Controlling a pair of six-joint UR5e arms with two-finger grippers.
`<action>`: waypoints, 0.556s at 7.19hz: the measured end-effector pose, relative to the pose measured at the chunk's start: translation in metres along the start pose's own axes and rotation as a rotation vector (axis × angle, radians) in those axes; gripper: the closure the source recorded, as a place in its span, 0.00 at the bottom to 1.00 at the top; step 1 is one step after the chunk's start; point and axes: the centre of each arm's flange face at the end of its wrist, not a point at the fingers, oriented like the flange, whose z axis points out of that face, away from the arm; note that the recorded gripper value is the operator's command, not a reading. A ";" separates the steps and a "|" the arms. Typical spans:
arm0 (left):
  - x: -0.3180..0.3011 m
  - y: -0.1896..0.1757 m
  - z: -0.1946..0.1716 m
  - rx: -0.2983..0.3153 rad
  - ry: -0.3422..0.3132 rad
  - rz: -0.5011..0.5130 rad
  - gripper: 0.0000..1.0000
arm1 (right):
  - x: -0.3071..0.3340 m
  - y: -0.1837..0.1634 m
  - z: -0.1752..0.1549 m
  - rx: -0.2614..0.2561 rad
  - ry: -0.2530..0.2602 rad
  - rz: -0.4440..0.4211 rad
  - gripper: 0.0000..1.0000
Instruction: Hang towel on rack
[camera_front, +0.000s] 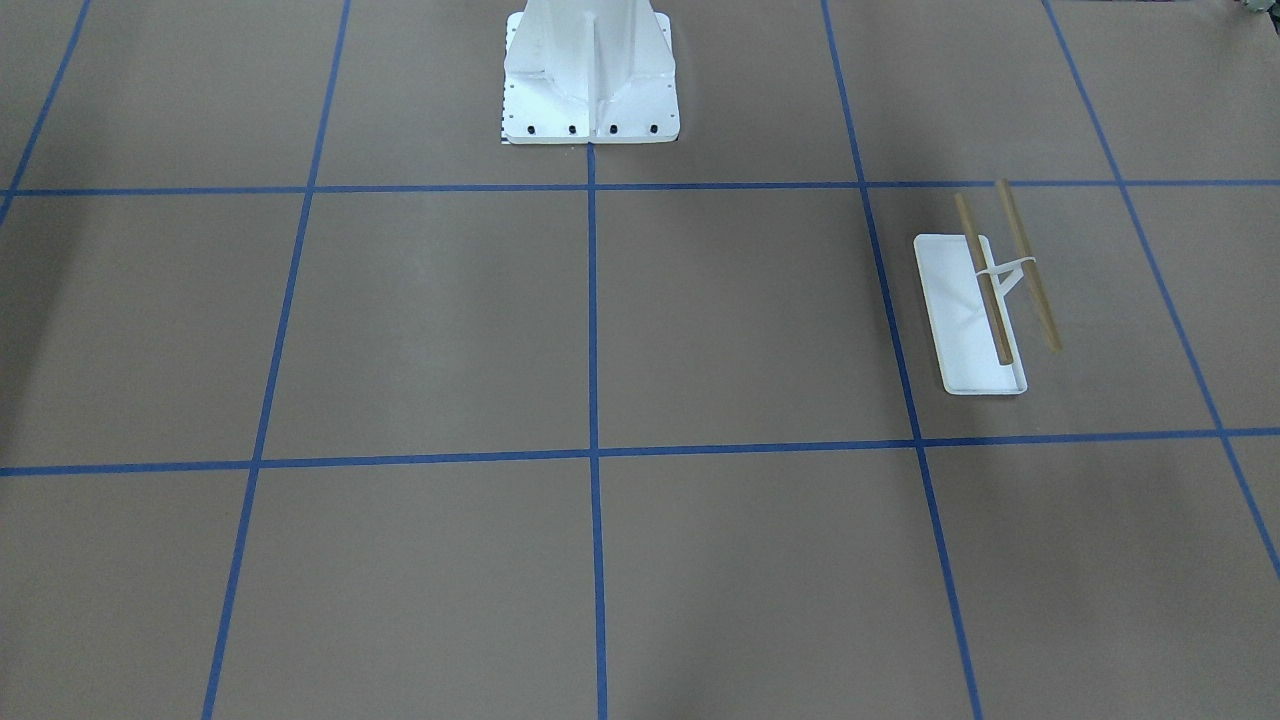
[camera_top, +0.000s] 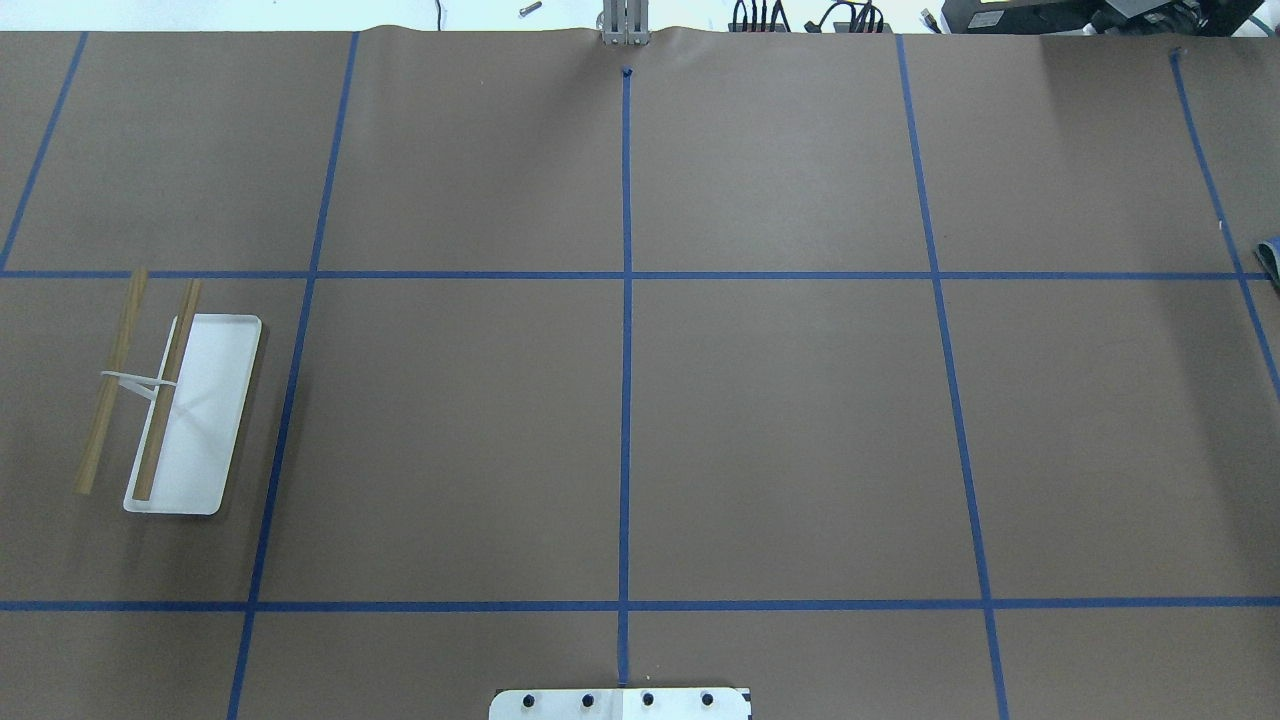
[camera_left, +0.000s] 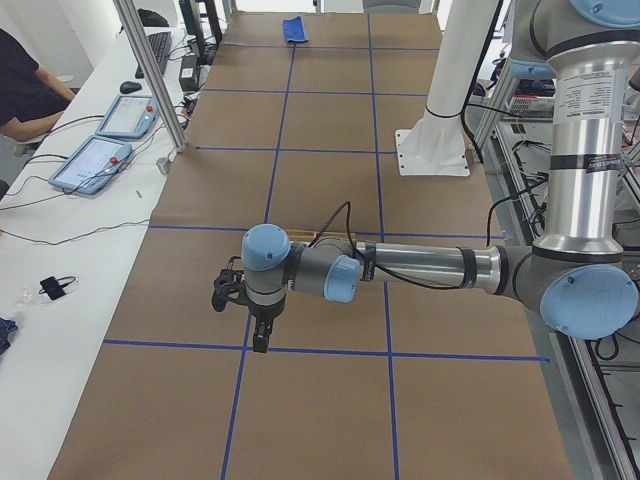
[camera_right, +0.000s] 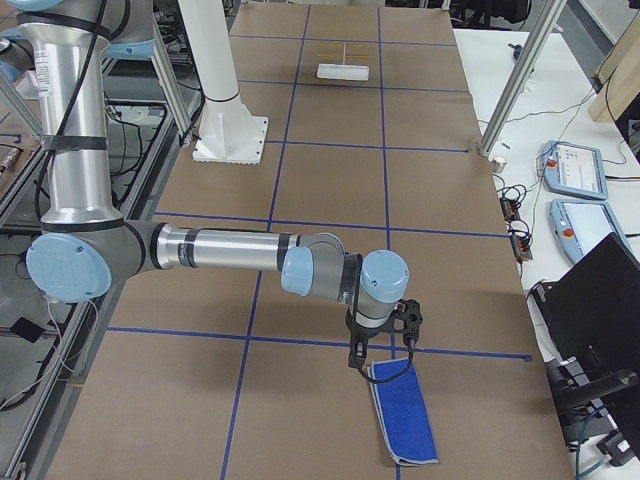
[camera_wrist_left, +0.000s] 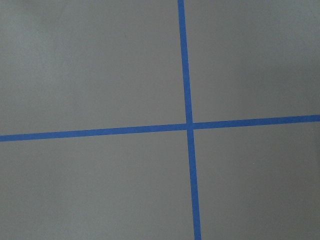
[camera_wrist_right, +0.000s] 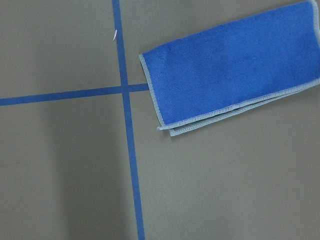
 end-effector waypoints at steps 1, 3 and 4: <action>0.000 0.000 0.000 -0.001 0.000 0.000 0.02 | -0.002 -0.001 -0.002 0.006 -0.006 -0.004 0.00; 0.000 0.001 0.001 -0.001 0.001 -0.001 0.02 | -0.004 -0.001 -0.004 0.012 -0.011 -0.008 0.00; 0.000 0.000 0.000 -0.001 0.001 -0.003 0.02 | -0.004 0.000 -0.003 0.012 -0.010 -0.009 0.00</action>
